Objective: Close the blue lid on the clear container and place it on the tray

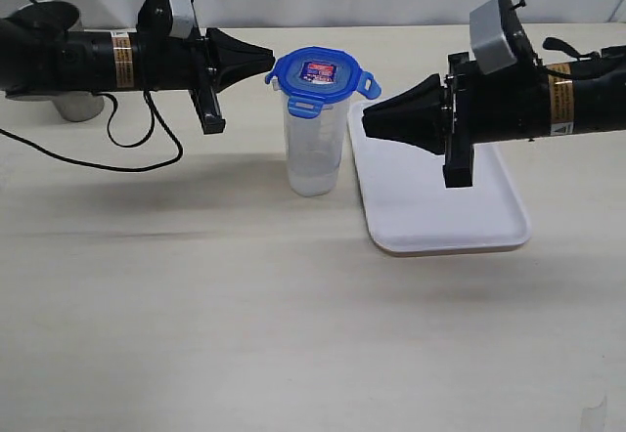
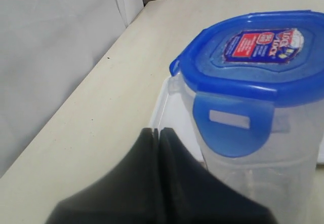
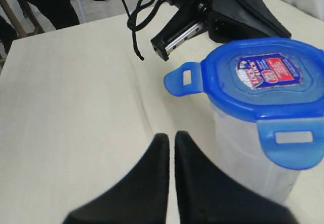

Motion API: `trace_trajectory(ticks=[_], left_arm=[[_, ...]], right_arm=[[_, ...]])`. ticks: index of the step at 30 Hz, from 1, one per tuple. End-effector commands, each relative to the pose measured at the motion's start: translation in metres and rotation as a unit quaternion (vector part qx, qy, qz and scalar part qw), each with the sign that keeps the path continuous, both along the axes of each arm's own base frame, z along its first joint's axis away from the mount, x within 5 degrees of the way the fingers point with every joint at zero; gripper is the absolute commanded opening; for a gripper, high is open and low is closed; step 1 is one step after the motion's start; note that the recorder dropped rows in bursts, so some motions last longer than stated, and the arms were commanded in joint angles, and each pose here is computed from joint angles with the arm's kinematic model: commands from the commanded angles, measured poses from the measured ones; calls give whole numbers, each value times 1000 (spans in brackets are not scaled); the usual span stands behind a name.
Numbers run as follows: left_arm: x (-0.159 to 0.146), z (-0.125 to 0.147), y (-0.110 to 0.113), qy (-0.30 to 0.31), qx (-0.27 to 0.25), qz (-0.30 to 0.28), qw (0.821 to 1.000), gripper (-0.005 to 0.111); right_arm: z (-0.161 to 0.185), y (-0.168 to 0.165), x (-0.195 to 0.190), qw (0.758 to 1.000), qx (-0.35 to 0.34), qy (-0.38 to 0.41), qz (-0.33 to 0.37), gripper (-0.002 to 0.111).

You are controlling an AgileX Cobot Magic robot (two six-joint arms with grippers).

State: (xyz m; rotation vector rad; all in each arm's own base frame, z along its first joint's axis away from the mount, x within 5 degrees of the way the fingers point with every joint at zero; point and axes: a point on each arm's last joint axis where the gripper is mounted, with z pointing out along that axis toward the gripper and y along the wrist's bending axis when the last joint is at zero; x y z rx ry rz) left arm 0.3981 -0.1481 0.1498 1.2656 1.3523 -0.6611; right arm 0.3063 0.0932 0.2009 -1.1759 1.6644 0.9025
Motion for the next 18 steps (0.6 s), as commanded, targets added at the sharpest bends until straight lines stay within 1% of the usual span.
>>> trace_trajectory(ticks=[1, 4, 10, 16, 18], left_arm=[[2, 4, 0, -6, -8, 3, 1000, 0], [2, 4, 0, -1, -8, 3, 1000, 0], [2, 3, 0, -1, -6, 0, 1000, 0], [2, 3, 0, -1, -6, 0, 1000, 0], [2, 3, 0, -1, -6, 0, 1000, 0]], right_arm=[[-3, -3, 8, 999, -17, -13, -35, 4], [-6, -6, 13, 997, -31, -18, -61, 4], [-2, -6, 16, 996, -17, -35, -74, 4], [-3, -6, 16, 997, -18, -35, -73, 4], [-3, -4, 13, 998, -16, -34, -55, 4]])
